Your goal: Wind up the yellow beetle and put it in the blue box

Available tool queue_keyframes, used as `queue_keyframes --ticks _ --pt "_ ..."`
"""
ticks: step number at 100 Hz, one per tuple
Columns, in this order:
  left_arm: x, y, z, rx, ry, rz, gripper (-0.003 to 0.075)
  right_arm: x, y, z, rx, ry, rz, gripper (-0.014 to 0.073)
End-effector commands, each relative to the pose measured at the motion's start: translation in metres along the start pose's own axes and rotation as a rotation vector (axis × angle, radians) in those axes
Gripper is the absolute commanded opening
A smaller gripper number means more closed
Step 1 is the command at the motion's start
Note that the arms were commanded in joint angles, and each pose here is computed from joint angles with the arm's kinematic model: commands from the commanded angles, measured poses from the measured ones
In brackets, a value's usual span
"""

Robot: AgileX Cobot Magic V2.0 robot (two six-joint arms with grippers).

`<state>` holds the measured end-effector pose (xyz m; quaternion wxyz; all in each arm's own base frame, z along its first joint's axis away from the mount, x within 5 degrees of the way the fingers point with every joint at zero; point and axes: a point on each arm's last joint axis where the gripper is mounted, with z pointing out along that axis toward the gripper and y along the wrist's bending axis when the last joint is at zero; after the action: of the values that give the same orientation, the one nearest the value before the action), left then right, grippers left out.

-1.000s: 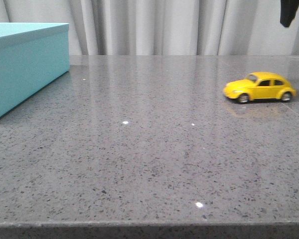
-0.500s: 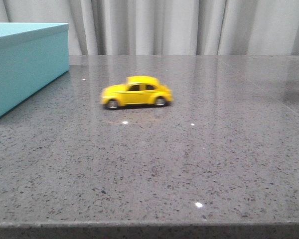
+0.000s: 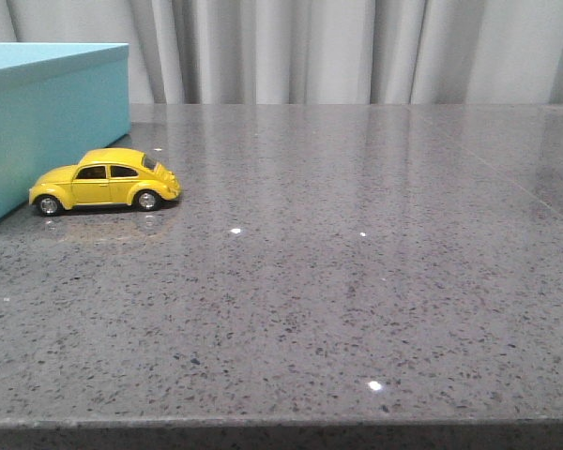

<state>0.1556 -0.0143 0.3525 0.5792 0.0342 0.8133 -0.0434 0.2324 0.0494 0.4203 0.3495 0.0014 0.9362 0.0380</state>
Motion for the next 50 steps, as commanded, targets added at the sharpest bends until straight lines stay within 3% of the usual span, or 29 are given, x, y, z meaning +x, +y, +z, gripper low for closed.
queue_keyframes --ticks 1,15,27,35,50 --pt "-0.027 -0.008 0.001 0.041 -0.067 0.086 0.0102 -0.001 -0.002 -0.021 -0.027 -0.122 -0.006 0.0558" --pt "-0.047 -0.027 0.014 0.138 -0.046 0.201 0.0358 0.005 -0.002 -0.028 -0.04 -0.132 0.0 0.0558" --pt "-0.062 -0.045 0.027 0.219 -0.019 0.264 0.0524 0.006 -0.002 -0.033 -0.054 -0.144 0.007 0.0558" --pt "-0.071 -0.057 0.037 0.263 0.019 0.288 0.0575 0.007 -0.002 -0.035 -0.061 -0.147 0.01 0.0558" --pt "-0.083 -0.078 0.062 0.335 0.115 0.411 0.0578 0.007 -0.002 -0.036 -0.066 -0.149 0.012 0.0558"
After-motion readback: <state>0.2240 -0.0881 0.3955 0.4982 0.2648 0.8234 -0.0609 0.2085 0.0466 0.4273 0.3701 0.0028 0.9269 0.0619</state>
